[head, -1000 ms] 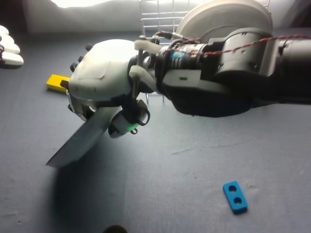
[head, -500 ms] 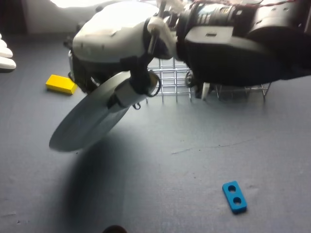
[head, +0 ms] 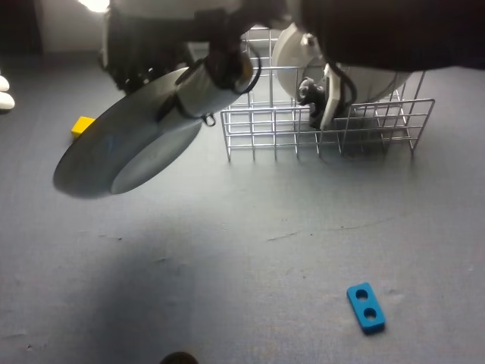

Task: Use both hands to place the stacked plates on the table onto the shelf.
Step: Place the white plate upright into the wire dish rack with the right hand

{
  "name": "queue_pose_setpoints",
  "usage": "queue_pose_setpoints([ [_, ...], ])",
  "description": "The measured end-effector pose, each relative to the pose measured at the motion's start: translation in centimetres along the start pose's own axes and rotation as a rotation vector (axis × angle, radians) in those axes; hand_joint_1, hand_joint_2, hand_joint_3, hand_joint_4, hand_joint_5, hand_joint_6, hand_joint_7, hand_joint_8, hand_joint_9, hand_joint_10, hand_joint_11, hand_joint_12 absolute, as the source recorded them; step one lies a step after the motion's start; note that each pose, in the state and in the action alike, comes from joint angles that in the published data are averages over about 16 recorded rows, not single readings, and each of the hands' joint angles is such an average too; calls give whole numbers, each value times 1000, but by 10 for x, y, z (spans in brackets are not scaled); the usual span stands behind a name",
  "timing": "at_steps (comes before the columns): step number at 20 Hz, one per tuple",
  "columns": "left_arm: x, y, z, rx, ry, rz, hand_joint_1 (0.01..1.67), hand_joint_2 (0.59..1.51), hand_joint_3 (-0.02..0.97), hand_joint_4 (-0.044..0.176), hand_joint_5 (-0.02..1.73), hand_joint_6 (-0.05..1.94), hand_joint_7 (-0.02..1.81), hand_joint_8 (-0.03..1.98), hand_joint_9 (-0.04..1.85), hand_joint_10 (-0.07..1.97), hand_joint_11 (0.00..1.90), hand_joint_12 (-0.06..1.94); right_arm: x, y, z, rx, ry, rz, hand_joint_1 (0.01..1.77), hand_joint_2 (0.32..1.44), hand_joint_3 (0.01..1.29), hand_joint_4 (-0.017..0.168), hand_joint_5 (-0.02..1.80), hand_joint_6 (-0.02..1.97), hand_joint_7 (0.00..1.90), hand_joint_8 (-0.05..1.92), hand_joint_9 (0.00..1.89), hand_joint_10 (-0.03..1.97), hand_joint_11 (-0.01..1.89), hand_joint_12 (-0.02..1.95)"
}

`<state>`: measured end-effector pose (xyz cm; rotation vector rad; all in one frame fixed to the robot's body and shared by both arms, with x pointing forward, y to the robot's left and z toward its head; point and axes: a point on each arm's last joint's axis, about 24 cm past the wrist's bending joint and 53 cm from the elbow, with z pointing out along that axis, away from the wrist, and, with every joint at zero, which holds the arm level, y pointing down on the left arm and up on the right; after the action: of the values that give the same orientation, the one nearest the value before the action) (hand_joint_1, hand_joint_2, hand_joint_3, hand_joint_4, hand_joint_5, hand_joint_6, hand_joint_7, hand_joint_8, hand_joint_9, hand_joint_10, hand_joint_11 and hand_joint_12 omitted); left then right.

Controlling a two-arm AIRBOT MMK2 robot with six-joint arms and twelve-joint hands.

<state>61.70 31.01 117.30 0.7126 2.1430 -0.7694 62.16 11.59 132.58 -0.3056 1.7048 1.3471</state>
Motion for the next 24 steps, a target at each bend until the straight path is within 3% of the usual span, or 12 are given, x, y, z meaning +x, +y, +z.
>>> queue_pose_setpoints([
  [11, 0, -2, 1, 1, 7, 24, 17, 978, 19, 1, 22, 3, 19, -2, 22, 8, 21, 2, -41, -5, -21, 0, -88, 199, 1230, 982, 15, 22, 1021, 788, 1130, 750, 1308, 19, 897, 1027],
  [24, 2, -7, 5, 11, 21, 46, 17, 979, 19, 2, 21, 4, 18, -2, 22, 8, 21, 2, -55, -8, -29, -9, -139, 253, 1231, 982, 16, -5, 1037, 700, 1210, 668, 1407, 26, 946, 1048],
])
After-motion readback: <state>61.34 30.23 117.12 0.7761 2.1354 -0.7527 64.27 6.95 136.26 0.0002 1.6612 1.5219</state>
